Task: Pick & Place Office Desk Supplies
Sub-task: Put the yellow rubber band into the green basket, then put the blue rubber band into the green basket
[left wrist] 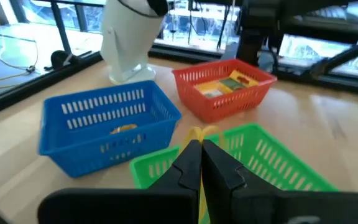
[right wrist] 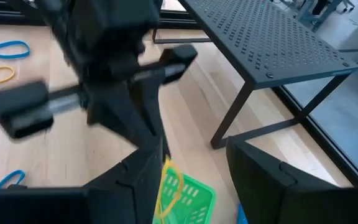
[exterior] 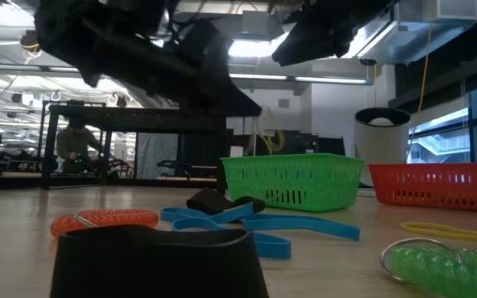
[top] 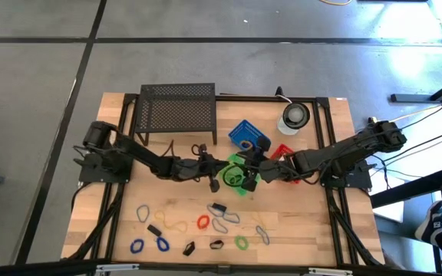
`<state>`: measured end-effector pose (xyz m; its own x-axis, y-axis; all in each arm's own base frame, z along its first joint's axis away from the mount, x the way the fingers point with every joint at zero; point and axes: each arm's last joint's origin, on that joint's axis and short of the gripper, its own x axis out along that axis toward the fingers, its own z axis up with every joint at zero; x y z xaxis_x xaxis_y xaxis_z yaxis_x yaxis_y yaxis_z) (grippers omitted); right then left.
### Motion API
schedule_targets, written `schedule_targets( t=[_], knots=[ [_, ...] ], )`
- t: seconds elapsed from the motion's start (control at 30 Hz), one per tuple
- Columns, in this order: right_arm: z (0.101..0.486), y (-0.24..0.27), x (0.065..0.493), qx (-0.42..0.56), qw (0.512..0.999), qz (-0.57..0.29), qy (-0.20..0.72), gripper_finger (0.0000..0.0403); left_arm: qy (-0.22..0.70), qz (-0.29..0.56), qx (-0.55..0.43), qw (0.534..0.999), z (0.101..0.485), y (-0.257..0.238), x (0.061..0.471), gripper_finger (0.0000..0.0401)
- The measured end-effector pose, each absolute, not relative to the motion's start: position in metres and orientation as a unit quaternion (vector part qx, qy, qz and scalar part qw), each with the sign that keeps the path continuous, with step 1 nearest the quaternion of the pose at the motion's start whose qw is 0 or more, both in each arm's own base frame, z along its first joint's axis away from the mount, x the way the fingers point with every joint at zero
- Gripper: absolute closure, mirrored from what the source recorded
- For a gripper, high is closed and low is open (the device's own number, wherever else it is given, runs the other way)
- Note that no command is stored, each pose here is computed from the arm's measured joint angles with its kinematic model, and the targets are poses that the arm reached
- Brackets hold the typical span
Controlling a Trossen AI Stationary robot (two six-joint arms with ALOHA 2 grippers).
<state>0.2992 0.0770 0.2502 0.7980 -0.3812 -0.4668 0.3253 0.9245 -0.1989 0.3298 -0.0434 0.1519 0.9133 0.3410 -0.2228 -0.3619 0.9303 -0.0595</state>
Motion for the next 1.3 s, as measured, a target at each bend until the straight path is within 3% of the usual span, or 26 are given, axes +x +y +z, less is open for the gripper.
schedule_targets(
  t=[0.47,0.9,1.1,1.3],
  knots=[
    [0.25,0.077,0.299,-0.053,0.947,-0.185,0.258,0.0223,0.131,0.148,-0.019,0.98,0.139,-0.049,0.347,0.0392],
    [0.25,0.077,0.299,-0.053,0.947,-0.185,0.258,0.0223,0.131,0.148,-0.038,0.98,0.146,-0.049,0.345,0.0279],
    [0.25,0.077,0.299,-0.053,0.947,-0.185,0.258,0.0223,0.109,0.147,-0.05,0.982,0.165,-0.048,0.342,0.0243],
    [0.25,0.077,0.299,-0.052,0.947,-0.18,0.26,0.0223,0.144,0.151,-0.09,0.974,0.174,-0.048,0.332,0.0213]
  ],
)
